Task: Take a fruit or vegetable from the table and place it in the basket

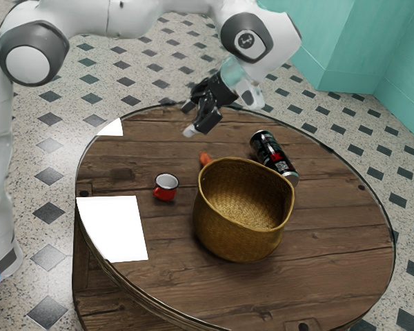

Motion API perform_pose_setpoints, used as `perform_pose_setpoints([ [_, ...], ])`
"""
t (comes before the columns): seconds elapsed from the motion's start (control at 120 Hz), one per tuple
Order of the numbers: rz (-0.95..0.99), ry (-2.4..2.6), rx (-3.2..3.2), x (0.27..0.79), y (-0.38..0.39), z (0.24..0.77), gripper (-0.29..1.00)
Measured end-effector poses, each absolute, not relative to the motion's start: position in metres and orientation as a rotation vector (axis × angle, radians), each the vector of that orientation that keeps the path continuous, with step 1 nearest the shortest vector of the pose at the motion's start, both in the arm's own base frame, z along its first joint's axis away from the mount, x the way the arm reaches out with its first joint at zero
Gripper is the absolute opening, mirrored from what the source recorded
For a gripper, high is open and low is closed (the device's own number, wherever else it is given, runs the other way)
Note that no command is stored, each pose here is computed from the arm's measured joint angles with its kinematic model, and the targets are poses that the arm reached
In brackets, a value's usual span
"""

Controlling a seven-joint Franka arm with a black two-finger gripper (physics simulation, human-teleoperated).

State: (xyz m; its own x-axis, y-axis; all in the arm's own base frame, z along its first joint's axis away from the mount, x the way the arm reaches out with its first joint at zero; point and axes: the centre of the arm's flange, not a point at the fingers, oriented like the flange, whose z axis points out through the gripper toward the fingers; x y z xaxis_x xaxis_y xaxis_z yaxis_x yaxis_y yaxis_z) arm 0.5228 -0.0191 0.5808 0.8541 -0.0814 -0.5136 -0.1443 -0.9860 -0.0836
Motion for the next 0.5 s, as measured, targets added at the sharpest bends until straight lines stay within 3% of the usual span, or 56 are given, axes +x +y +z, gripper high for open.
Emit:
perform_pose_setpoints([
  [0.108,0.464,0.246,-2.956,0.556,-0.021,0.577,0.7],
  [0.192,0.31,0.118,-2.985,0.568,-0.016,0.581,0.7],
  [0.5,0.16,-0.841,-2.911,0.58,-0.037,0.576,0.7],
])
